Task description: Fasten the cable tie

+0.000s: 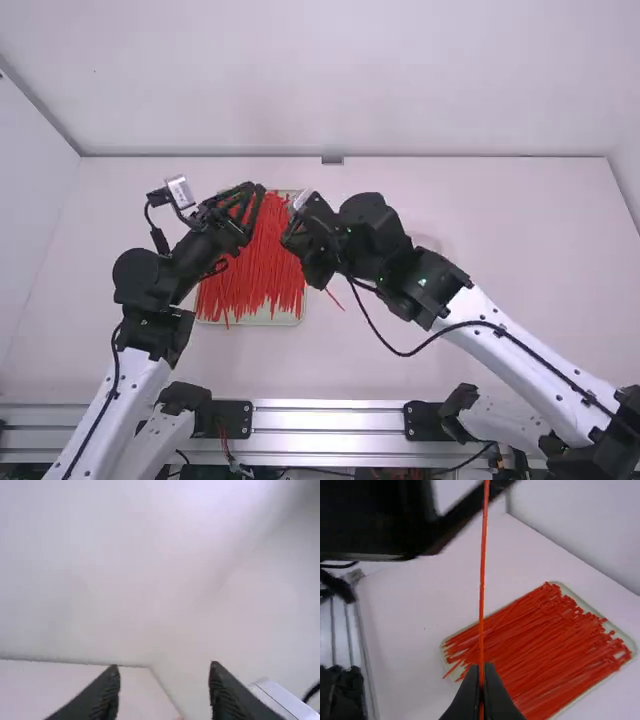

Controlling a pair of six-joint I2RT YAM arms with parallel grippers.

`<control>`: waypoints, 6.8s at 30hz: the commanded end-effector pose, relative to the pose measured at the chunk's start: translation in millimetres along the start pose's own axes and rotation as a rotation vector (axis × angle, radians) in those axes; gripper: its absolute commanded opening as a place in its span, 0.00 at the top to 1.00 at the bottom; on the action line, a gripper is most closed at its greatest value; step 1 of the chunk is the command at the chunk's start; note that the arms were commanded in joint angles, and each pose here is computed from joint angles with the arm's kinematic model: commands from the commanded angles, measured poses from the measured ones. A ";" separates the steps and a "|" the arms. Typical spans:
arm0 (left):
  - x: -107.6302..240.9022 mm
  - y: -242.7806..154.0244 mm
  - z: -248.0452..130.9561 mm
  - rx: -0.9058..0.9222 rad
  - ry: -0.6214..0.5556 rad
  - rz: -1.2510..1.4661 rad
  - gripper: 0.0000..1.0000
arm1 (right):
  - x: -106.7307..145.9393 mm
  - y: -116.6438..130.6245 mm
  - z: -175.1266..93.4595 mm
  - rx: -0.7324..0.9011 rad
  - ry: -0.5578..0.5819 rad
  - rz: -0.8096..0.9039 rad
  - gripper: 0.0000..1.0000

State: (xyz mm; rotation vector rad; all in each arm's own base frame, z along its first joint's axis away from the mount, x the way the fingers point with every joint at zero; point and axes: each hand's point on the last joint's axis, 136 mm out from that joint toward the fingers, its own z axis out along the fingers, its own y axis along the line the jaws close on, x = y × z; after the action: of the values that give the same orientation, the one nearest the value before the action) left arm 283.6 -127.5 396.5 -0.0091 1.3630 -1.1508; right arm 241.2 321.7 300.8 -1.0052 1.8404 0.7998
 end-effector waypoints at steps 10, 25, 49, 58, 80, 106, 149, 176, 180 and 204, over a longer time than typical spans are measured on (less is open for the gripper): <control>-8.8 -0.3 6.2 0.086 0.120 0.151 0.20 | -9.7 -52.5 -32.7 -0.032 -0.075 0.023 1.00; -3.7 -22.2 46.2 0.462 0.414 0.262 0.01 | -41.1 -79.9 -74.2 -0.367 -0.296 -0.013 1.00; -19.2 -78.5 51.7 0.652 0.259 0.327 0.12 | -73.9 -24.9 -54.4 -0.612 -0.373 -0.083 1.00; -23.0 -93.6 51.8 0.684 0.213 0.306 0.36 | -82.2 -3.7 -52.4 -0.650 -0.404 -0.134 1.00; -22.9 -98.2 50.4 0.696 0.246 0.286 0.98 | -76.1 -11.3 -53.4 -0.649 -0.377 -0.104 0.98; -51.3 -124.7 71.7 0.661 0.343 0.388 0.98 | -11.7 -7.8 -35.4 -0.678 -0.258 -0.207 0.62; -34.7 -51.7 90.6 0.396 0.382 0.433 0.01 | -33.3 -240.2 -97.7 0.243 -0.383 0.219 1.00; -35.7 -48.9 92.5 0.374 0.375 0.425 0.01 | 120.9 -409.1 -149.0 1.066 -0.141 0.556 1.00; -35.3 -49.6 92.7 0.372 0.379 0.404 0.01 | 138.3 -409.9 -155.6 1.153 -0.075 0.581 1.00; -66.0 -15.7 110.5 0.109 0.234 0.285 0.01 | 22.9 -240.5 -109.6 1.425 0.032 0.071 1.00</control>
State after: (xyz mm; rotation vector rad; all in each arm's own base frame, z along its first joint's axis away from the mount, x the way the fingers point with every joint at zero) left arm 366.7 -166.4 473.9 0.4639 1.4691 -1.0225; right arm 417.9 120.8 274.3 -0.0342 1.9084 -0.4159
